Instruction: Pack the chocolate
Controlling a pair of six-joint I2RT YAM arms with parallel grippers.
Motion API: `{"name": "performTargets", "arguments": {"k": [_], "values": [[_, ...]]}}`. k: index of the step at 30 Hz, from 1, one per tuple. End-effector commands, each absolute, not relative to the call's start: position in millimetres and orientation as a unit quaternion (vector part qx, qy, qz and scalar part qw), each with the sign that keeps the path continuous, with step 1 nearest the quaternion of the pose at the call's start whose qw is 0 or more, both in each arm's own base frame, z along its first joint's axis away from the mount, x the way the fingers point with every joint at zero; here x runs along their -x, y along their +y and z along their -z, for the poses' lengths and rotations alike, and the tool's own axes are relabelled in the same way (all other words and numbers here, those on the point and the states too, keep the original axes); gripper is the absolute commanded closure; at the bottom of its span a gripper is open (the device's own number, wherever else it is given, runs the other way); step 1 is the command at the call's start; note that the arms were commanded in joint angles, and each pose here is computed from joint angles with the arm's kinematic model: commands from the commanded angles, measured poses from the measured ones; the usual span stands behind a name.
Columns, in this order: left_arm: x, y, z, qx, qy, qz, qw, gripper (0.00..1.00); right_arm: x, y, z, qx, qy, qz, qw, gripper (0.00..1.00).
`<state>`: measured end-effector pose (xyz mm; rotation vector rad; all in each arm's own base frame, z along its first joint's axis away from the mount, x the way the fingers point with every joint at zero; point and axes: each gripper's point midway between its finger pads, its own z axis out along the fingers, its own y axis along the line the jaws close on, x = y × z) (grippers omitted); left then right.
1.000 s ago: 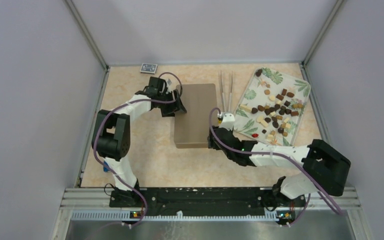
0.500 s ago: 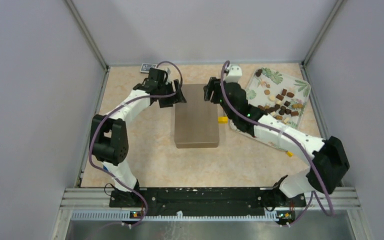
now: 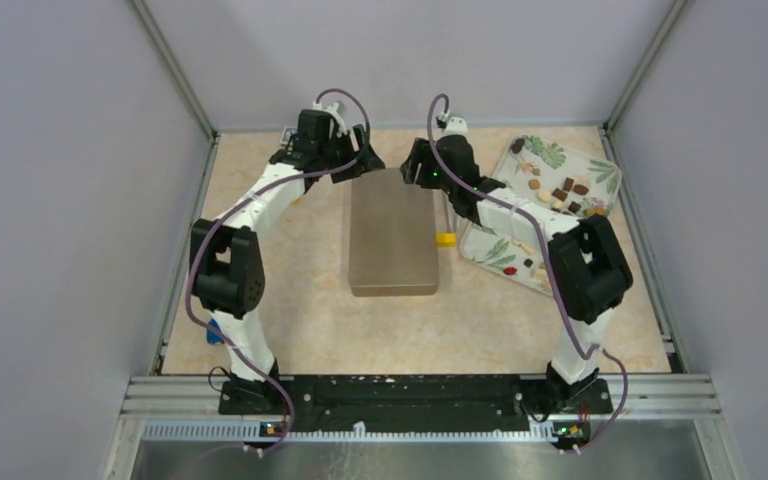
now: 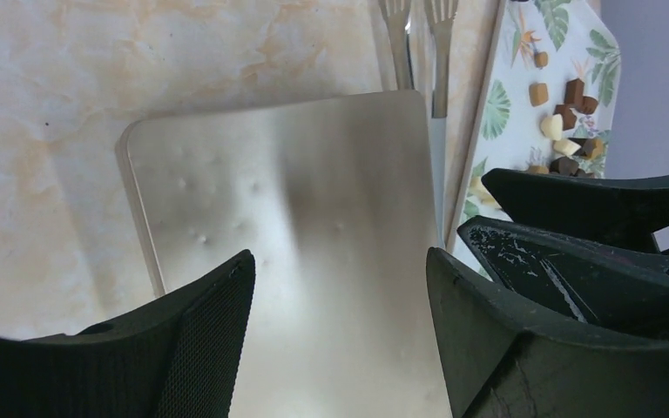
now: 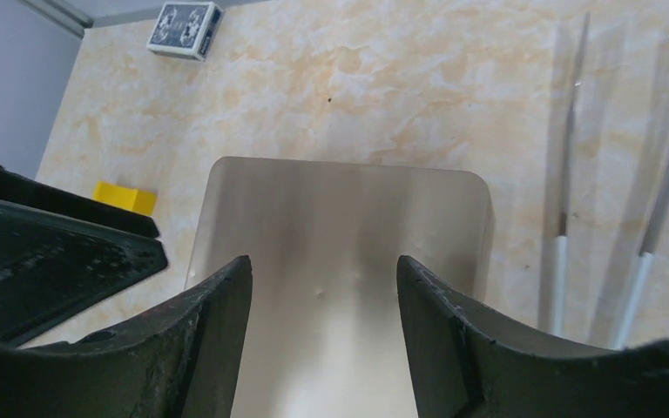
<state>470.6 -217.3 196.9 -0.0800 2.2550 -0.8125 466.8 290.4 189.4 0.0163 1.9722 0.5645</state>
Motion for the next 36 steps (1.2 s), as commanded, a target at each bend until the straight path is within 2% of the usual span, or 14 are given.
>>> {"name": "performTargets", "arguments": {"k": [1,5,7,9,16,21,27,30,34,36], "values": [[-492,-232,-166,0.034,0.873,0.339,0.349,0.24,-496,308,-171,-0.016,0.818,-0.286,0.5,0.39],[-499,-232,-106,0.043,0.893,0.322,0.312,0.25,-504,309,-109,-0.02,0.853,-0.276,0.443,0.4],[-498,-232,-92,0.038,0.9,0.318,0.294,0.26,-500,309,-106,-0.015,0.856,-0.277,0.437,0.41],[-500,-235,-101,0.029,0.898,0.323,0.297,0.27,-497,308,-130,-0.013,0.841,-0.288,0.458,0.41],[-500,-229,-196,0.005,0.861,0.331,0.387,0.25,-488,294,-241,-0.005,0.784,-0.306,0.54,0.4],[-489,-220,-211,0.006,0.855,0.319,0.408,0.25,-458,292,-259,0.017,0.777,-0.325,0.539,0.4],[-472,-219,-186,0.009,0.867,0.324,0.38,0.25,-351,328,-228,0.085,0.784,-0.375,0.487,0.4],[-462,-218,-148,0.026,0.879,0.323,0.35,0.25,-304,341,-189,0.087,0.796,-0.407,0.439,0.4],[-444,-216,-90,0.056,0.901,0.319,0.29,0.27,-276,336,-121,0.065,0.83,-0.4,0.384,0.4],[-437,-218,-78,0.065,0.904,0.323,0.274,0.28,-272,331,-103,0.057,0.839,-0.392,0.373,0.4]]}}
